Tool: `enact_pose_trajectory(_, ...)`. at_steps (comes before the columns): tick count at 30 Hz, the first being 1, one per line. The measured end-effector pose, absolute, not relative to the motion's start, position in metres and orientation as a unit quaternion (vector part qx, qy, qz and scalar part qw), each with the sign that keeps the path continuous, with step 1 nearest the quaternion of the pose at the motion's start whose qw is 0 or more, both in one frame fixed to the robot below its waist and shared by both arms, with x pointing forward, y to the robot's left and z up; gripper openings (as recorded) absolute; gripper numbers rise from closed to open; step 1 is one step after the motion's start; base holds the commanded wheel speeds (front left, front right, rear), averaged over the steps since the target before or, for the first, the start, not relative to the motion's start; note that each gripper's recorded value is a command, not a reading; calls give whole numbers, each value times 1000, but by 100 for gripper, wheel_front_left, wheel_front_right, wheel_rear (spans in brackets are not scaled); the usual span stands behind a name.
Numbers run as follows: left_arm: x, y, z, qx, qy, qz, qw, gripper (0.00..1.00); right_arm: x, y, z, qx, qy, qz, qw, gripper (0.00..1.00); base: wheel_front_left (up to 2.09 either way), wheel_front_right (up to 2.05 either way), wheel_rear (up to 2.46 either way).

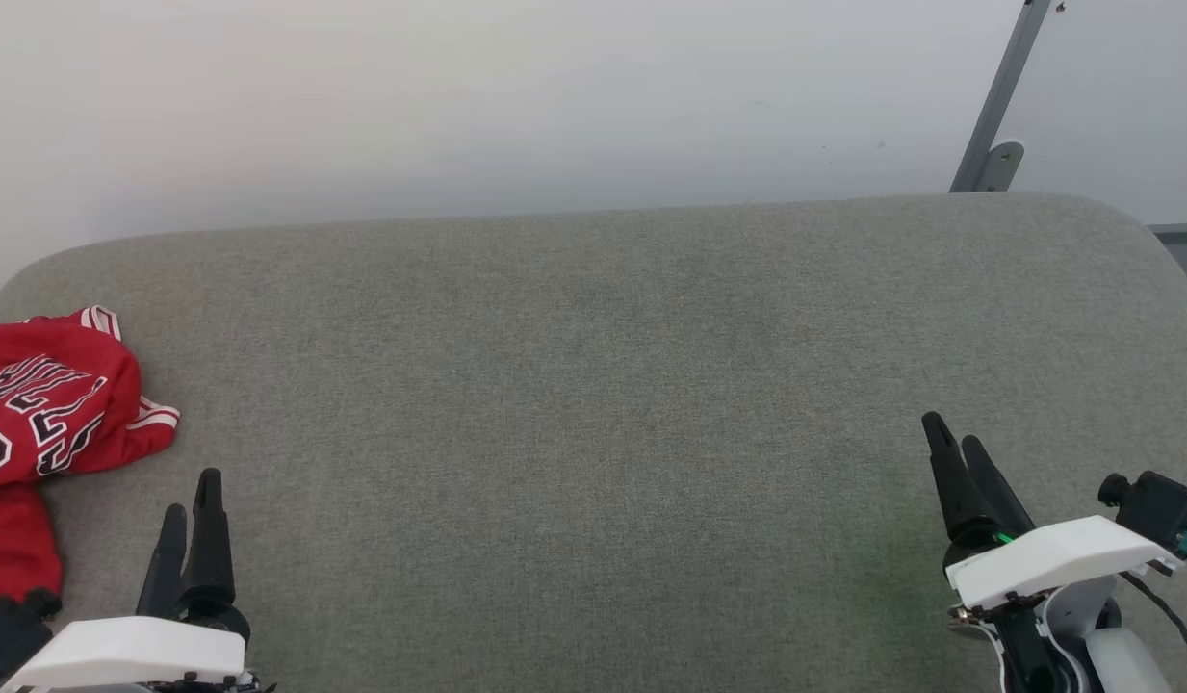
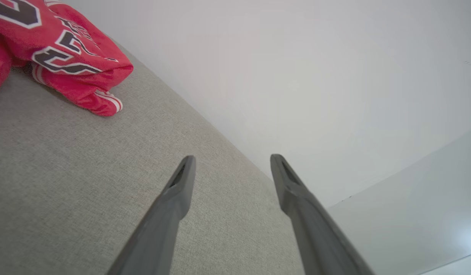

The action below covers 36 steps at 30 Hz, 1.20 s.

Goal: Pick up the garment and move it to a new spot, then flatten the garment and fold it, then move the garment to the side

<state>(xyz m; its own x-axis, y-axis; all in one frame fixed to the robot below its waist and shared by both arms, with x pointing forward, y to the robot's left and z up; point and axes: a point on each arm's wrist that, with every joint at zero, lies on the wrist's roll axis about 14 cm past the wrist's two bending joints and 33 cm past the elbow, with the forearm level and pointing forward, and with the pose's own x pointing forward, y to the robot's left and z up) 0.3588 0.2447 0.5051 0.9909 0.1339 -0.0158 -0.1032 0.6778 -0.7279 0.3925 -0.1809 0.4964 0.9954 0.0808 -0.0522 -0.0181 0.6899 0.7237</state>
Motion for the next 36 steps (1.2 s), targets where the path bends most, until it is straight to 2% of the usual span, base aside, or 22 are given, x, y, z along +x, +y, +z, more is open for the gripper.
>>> enact_pose_trajectory(15,357,252,517,-321,-49,59,944,100,393,-178,500,319,30,40,946,100,0,0,0)
enact_pose_trajectory(36,351,259,527,-237,-73,62,967,100,396,-174,510,225,8,61,972,100,0,0,0)
